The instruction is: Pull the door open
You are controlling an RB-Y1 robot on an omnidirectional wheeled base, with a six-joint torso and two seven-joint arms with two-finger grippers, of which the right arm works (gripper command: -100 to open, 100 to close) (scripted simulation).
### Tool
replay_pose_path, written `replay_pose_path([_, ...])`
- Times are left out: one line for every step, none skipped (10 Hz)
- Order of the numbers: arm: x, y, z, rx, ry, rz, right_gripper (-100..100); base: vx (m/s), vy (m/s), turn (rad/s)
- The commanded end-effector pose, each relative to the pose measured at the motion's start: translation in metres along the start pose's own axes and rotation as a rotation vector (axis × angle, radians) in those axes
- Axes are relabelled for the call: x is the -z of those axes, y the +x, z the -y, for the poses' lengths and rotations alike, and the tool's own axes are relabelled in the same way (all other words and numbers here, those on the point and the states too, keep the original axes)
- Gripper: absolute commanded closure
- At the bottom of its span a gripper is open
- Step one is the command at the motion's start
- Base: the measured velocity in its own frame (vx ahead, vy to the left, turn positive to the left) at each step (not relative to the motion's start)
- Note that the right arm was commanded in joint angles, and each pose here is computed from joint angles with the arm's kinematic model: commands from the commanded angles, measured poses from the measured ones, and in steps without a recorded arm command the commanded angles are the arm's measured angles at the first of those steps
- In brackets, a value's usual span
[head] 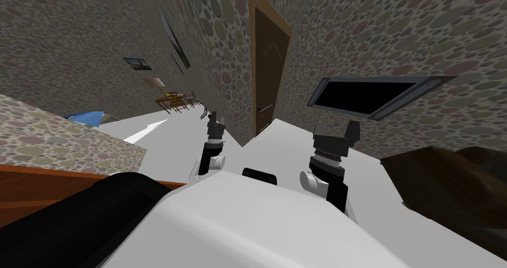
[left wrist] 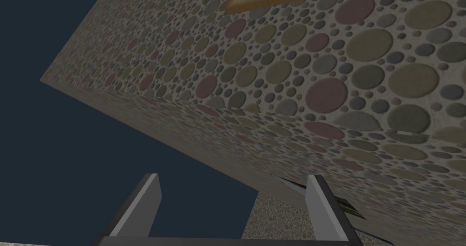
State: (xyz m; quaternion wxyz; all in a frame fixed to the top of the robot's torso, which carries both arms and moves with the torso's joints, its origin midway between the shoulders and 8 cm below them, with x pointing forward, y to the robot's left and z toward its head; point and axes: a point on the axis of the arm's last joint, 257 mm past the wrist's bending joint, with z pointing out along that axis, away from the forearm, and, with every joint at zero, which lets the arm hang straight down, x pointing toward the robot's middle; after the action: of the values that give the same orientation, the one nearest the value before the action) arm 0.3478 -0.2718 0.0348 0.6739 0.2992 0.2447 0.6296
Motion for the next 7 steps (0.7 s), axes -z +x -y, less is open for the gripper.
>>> replay_pose_path([0.0016, 0.003, 0.009, -0.007, 0.013, -0.011, -100, 0.040, -0.013, 0.099])
replay_pose_path([0.0029, 0.004, 0.017, -0.013, 0.023, -0.020, -100, 0.099, -0.019, 0.126])
replay_pose_path([0.0044, 0.006, 0.025, -0.019, 0.034, -0.028, -100, 0.117, -0.019, 0.124])
replay_pose_path([0.0062, 0.009, 0.033, -0.025, 0.047, -0.038, -100, 0.120, -0.022, 0.137])
replay_pose_path([0.0074, 0.010, 0.039, -0.029, 0.054, -0.044, -100, 0.113, -0.022, 0.093])
replay_pose_path([0.0086, 0.011, 0.044, -0.033, 0.062, -0.050, -100, 0.087, -0.026, 0.067])
replay_pose_path([0.0111, 0.014, 0.055, -0.040, 0.078, -0.061, -100, 0.087, -0.030, 0.147])
